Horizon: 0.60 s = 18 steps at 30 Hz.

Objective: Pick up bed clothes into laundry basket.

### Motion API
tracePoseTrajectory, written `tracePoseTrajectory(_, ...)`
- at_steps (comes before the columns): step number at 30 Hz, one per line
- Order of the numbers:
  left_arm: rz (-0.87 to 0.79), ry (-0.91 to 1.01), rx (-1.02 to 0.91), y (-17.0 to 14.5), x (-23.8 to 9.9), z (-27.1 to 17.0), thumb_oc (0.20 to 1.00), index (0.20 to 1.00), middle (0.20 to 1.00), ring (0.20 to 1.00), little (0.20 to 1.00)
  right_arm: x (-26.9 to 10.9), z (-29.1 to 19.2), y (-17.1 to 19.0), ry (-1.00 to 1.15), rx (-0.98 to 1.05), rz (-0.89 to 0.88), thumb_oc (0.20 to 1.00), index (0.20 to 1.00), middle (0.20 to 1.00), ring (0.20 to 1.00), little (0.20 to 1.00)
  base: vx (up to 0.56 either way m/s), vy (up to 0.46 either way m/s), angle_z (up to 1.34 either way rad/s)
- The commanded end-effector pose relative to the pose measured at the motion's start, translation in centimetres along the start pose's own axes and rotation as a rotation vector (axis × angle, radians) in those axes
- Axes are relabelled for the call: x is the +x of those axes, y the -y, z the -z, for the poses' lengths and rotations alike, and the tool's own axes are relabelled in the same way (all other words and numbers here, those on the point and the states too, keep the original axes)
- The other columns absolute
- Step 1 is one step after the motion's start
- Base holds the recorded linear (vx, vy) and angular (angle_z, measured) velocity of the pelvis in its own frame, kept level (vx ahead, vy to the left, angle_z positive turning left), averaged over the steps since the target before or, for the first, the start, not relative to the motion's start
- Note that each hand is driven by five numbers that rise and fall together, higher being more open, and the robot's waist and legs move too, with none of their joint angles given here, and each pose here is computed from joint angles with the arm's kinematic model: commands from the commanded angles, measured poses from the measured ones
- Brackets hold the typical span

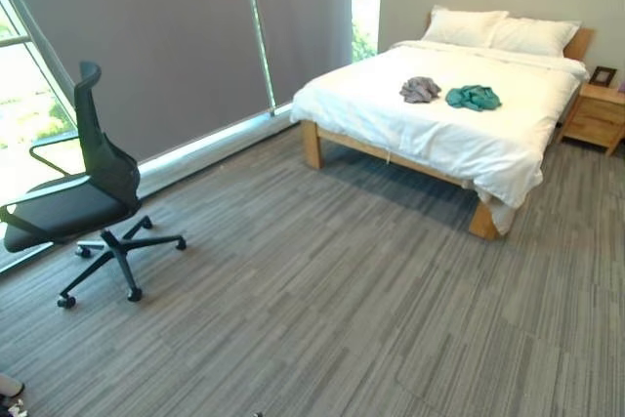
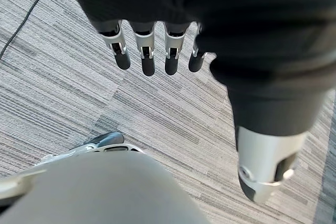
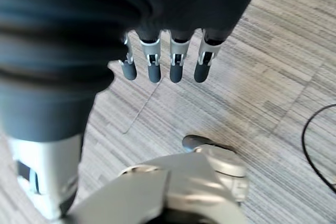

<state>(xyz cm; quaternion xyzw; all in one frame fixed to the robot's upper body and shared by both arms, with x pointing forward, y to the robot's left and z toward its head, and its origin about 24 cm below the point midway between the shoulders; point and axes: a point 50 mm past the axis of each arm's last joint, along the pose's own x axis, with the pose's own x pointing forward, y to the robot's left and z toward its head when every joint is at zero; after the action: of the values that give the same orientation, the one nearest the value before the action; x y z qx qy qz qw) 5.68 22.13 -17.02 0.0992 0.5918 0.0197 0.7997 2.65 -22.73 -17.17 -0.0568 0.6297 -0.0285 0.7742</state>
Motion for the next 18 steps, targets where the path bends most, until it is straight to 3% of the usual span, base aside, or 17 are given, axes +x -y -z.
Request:
tracePoseTrajectory(1, -0.005, 0.059, 0.035, 0.4, 0.4, -2.5, 1.0, 1.0, 1.0, 1.0, 1.0, 0.4, -2.7, -1.6, 0.072, -0.036, -0.056, 1.0, 1.0, 1.0, 1.0, 1.0, 0.0, 0.0, 0.0)
tracePoseTrajectory(12, -0.022, 0.031, -0.046, -0.3, 0.3, -1.8, 1.0, 1.0, 1.0, 1.0, 1.0, 0.2, -0.6, -0.2, -0.009, 0.001, -0.014, 1.0, 1.0, 1.0, 1.0, 1.0, 0.0, 0.0, 0.01)
tracePoseTrajectory(18, -0.005, 0.035, -0.034, 0.0, 0.4, -2.0, 1.0, 1.0, 1.0, 1.0, 1.0, 0.1, -1.1, 0.3, 0.045, 0.175, 0.005, 1.0, 1.0, 1.0, 1.0, 1.0, -0.01, 0.01, -0.03)
